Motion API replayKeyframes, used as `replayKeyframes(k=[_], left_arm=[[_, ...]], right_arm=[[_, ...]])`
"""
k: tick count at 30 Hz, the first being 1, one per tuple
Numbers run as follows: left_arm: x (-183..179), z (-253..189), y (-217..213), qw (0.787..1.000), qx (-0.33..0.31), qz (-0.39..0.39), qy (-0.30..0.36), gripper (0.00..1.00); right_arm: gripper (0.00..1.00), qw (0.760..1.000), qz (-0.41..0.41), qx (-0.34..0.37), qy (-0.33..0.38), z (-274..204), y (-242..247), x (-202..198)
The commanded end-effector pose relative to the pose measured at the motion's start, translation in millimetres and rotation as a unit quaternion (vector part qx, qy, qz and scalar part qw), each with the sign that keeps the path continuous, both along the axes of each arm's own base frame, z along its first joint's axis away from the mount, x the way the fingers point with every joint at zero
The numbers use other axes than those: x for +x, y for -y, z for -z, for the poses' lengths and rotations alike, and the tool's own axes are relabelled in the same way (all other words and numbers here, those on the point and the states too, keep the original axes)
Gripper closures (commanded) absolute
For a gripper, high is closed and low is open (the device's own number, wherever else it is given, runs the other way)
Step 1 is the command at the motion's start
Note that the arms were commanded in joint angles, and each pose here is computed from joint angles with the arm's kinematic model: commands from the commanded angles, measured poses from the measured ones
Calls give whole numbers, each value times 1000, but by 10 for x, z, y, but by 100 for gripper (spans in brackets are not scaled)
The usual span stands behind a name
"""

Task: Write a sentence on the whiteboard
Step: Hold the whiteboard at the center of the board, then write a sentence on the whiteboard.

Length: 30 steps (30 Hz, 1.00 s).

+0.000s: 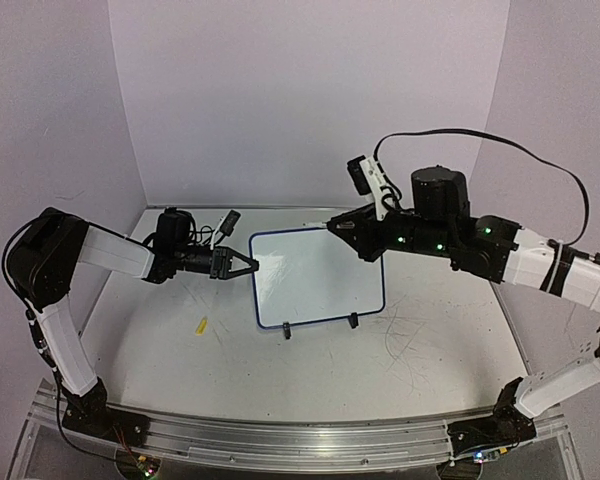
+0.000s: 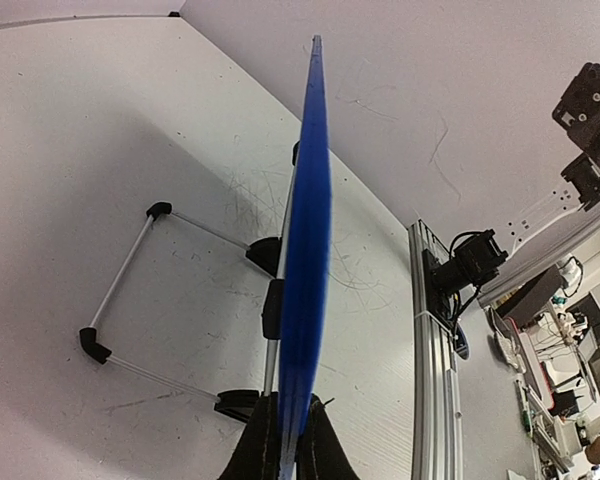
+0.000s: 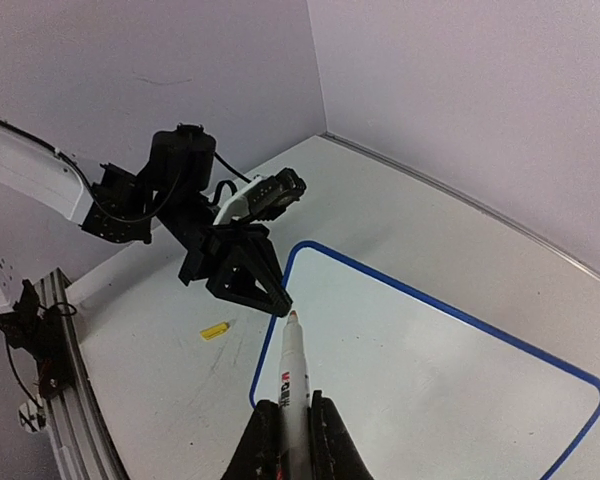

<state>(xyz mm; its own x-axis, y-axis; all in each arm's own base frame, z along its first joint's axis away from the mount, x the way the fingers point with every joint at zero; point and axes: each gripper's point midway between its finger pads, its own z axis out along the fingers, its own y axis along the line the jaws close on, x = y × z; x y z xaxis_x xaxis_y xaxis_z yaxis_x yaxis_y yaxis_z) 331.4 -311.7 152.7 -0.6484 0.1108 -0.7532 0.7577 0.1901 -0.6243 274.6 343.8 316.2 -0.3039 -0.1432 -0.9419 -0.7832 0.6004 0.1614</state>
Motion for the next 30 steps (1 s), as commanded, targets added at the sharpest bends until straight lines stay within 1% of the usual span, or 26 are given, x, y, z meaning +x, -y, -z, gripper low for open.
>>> replayKeyframes(k=[1,3,9,11,16,22,30], left_arm=[[13,-104,-6,1000,-5,-6,17,100],[7,-117,-6,1000,-5,-7,20,100],[-10,-115,2,1000,-3,-8,22,100],[-7,-114,5,1000,-4,-7,22,100],[-7,-126,2,1000,-4,-8,23,100],[3,-100,3,1000,-2,-10,23,100],[9,-71,3,1000,1,-10,22,100]], right_arm=[[100,996,0,-39,79,-209,-228,49],[100,994,-2,-55,94,-186,-359,48],[100,989,-23,-103,100,113,-733,15],[100,988,-18,-117,101,207,-816,66],[100,985,-5,-135,111,323,-910,173],[100,981,-12,-153,119,485,-1064,229],[100,979,0,-156,129,538,-1157,328]])
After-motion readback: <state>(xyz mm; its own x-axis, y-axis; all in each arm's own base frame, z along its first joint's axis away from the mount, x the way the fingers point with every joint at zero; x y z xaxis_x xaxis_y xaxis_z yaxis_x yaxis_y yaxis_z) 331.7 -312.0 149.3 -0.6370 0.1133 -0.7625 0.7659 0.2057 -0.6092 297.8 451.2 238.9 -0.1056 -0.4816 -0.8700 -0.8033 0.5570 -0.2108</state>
